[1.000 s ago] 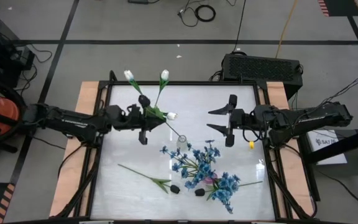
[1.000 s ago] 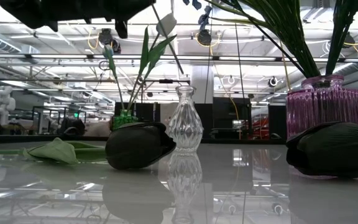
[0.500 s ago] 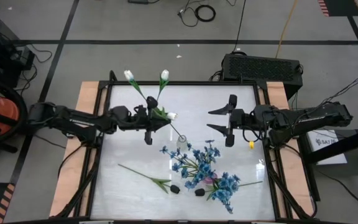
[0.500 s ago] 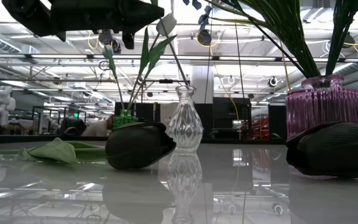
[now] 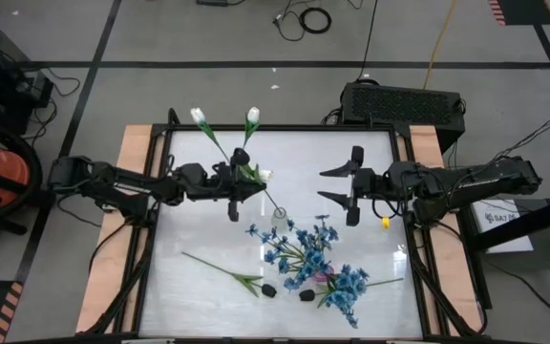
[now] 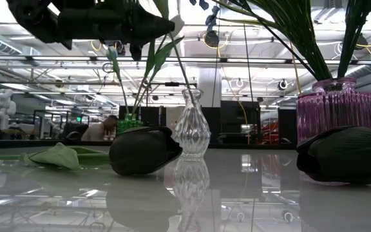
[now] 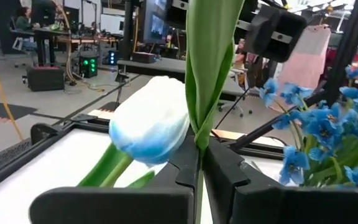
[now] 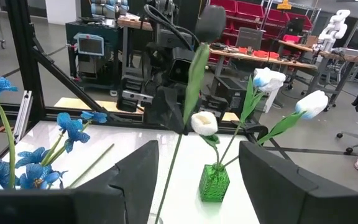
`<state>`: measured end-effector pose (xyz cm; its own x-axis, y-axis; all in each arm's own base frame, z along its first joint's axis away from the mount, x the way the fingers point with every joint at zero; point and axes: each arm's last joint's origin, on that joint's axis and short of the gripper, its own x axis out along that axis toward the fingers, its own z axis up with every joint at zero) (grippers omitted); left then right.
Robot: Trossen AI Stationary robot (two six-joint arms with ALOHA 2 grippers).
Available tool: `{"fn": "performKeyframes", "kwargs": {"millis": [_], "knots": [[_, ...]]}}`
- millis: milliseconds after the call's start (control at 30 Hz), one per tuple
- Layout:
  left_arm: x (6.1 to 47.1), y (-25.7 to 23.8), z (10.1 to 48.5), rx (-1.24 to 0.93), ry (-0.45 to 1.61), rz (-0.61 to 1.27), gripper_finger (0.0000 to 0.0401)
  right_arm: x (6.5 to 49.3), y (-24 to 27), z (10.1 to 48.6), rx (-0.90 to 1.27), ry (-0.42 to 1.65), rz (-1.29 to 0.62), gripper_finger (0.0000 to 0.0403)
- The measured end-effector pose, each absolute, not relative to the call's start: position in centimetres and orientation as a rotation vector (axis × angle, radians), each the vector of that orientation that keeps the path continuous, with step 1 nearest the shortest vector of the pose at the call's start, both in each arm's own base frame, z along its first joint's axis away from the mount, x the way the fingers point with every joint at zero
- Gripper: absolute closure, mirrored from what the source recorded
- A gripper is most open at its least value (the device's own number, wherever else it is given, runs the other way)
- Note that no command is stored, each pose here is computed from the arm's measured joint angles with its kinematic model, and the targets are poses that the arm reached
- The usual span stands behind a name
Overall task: Sort flowers into vase by color
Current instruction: Put the top black flower into the transparent vase
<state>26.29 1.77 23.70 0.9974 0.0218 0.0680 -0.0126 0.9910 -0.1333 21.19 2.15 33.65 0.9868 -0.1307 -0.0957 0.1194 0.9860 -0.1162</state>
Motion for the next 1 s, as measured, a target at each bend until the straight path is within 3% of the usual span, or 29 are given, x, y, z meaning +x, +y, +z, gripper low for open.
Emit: {"fn": "performKeyframes", "kwargs": {"millis": [600, 1000], "knots": [[26.3, 2.1, 23.5, -0.148, -0.054, 0.043, 0.0273, 21.2, 2.2, 33.7, -0.110, 0.103, -0.122, 0.0188], [24.5, 2.0, 25.0, -0.124, -0.008, 0.063, 0.0269, 21.2, 2.2, 33.5, -0.109, 0.117, -0.121, 0.0188]]}}
